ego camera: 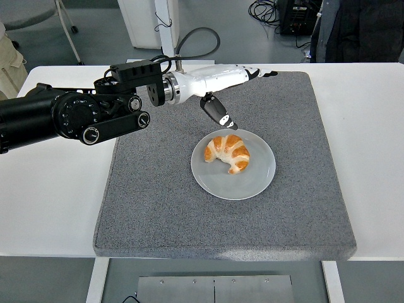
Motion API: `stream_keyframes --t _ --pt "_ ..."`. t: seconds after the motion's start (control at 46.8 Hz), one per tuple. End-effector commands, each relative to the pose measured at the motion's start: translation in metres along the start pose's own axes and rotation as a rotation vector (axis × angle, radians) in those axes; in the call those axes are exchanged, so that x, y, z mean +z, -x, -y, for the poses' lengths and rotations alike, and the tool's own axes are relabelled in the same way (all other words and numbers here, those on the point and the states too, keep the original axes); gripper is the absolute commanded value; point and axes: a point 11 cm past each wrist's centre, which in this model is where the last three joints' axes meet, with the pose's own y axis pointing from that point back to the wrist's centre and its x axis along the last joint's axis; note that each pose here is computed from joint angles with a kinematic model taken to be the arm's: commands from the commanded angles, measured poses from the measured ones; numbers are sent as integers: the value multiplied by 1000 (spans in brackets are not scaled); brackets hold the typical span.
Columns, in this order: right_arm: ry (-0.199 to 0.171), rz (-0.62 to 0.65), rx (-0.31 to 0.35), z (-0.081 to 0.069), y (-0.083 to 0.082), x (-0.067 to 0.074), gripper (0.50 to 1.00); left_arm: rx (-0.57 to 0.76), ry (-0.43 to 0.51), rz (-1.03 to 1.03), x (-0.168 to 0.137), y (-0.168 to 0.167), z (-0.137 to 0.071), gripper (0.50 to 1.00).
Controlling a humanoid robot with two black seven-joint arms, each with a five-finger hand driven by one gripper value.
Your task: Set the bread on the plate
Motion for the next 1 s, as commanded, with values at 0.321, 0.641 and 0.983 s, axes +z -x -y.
stream_keyframes --t 0.321,0.641,0.983 --pt "0 0 0 0 0 0 1000 251 -112 -310 -48 -52 -36 990" --pt "0 0 0 0 0 0 1000 512 -265 -610 -113 -63 -56 990" --pt "0 0 0 0 0 0 1000 643 -338 -930 -158 -46 -69 990"
